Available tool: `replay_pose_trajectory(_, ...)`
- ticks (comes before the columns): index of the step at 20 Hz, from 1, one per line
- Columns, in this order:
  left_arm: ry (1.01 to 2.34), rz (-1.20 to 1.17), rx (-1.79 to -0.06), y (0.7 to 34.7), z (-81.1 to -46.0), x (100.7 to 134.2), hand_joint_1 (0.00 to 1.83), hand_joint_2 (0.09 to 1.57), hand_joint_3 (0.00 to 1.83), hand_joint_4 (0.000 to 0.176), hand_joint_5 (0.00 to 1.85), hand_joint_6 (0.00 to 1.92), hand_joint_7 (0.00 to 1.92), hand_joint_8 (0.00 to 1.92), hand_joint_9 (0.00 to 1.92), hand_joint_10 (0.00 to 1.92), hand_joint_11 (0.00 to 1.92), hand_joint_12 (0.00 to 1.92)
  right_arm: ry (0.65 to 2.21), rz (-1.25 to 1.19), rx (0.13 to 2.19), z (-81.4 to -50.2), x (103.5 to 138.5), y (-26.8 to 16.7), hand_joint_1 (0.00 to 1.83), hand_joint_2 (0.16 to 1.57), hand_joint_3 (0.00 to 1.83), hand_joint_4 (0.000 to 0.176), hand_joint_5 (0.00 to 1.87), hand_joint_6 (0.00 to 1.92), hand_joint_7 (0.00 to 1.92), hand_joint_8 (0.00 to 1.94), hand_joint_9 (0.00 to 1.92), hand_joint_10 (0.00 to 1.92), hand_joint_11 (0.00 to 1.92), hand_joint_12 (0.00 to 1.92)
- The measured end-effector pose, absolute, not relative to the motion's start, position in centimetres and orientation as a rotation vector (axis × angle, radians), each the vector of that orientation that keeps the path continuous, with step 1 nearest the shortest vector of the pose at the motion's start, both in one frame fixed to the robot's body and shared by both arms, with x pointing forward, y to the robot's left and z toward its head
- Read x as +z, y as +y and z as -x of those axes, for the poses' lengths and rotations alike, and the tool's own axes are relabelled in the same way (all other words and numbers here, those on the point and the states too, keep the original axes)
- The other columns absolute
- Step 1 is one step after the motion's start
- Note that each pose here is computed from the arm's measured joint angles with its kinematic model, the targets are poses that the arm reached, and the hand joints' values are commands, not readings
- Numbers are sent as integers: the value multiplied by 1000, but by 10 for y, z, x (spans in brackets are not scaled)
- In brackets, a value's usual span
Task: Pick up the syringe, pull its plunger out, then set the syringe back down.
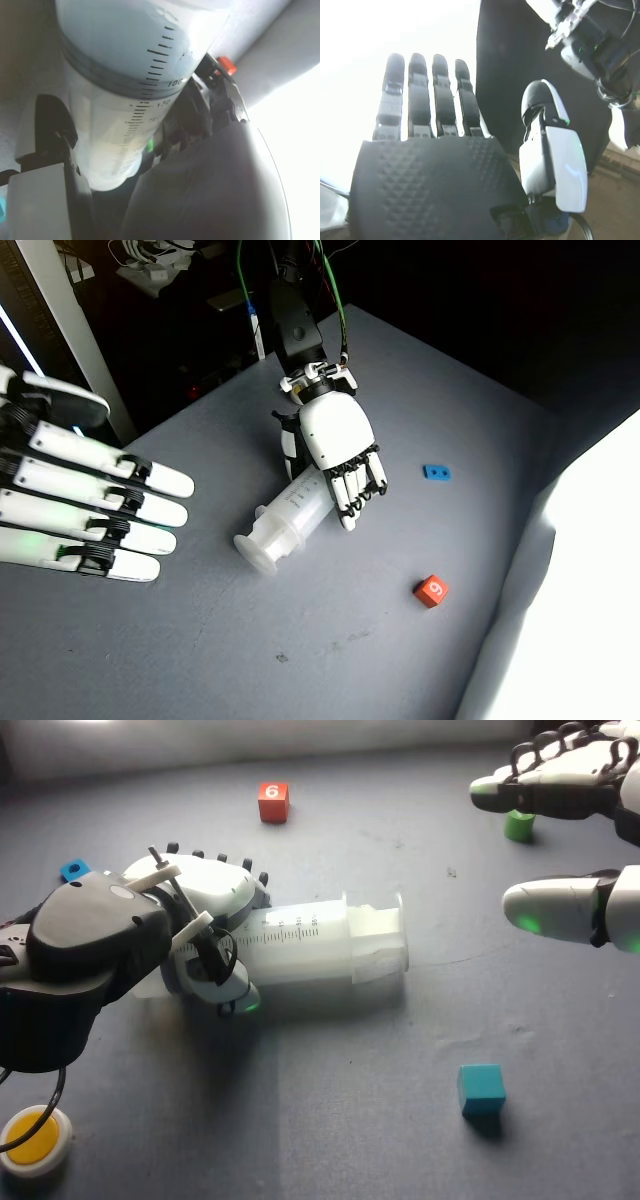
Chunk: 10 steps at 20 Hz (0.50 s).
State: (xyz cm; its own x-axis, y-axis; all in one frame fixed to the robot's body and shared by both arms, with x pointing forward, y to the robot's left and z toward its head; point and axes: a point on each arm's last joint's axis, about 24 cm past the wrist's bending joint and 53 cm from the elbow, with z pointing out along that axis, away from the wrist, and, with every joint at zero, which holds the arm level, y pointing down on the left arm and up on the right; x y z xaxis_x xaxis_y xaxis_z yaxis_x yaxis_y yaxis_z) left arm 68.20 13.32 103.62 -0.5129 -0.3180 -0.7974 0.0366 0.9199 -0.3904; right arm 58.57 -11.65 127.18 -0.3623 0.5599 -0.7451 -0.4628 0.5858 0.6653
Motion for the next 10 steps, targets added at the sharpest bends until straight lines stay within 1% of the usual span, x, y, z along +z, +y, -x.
replay_pose_trajectory(1,2066,208,-443,133,-683,1036,1190,1197,0,0,758,1161,930,1153,1009,542,595,1401,1605,-92,1068,-587,1274,-119,173,1226,1,0,307,3,287,2,237,4,0,534)
replay_pose_trajectory(2,2066,216,-445,134,-683,1036,1205,1197,0,0,764,1157,911,1280,922,902,635,1461,1606,-116,1073,-588,1274,-121,181,1225,0,0,311,3,292,3,241,4,0,543)
replay_pose_trajectory(3,2076,231,-452,133,-681,1033,1207,1205,0,0,743,1191,902,1318,865,1071,639,1458,1610,-151,1082,-591,1273,-124,183,1223,0,0,304,0,288,0,240,3,0,548)
replay_pose_trajectory(4,2081,240,-458,133,-680,1031,1219,1193,0,0,776,1126,916,1317,862,1137,644,1486,1611,-165,1082,-592,1272,-126,180,1221,0,0,299,0,283,0,236,1,0,548)
replay_pose_trajectory(5,2084,251,-463,133,-680,1031,1219,1202,3,0,760,1135,888,1383,830,1253,623,1579,1610,-175,1080,-594,1272,-129,175,1220,0,0,305,2,285,1,237,2,0,548)
replay_pose_trajectory(6,2085,248,-464,132,-680,1031,1212,1212,3,0,743,1167,873,1407,805,1326,605,1601,1610,-185,1082,-595,1272,-130,174,1223,0,0,322,6,295,3,238,2,0,534)
replay_pose_trajectory(7,2084,250,-465,132,-680,1031,1218,1212,0,0,763,1121,860,1448,788,1411,612,1653,1607,-193,1079,-596,1272,-132,171,1230,2,0,318,3,292,1,233,0,0,518)
replay_pose_trajectory(9,2084,253,-483,128,-680,1035,1200,1219,2,0,742,1190,851,1436,770,1398,606,1603,1607,-188,1078,-596,1273,-132,180,1229,1,0,314,1,288,0,238,2,0,541)
replay_pose_trajectory(10,2080,248,-493,126,-680,1038,1192,1230,1,0,707,1250,848,1419,774,1305,604,1540,1606,-184,1078,-596,1273,-131,175,1227,0,0,312,0,295,2,247,4,0,562)
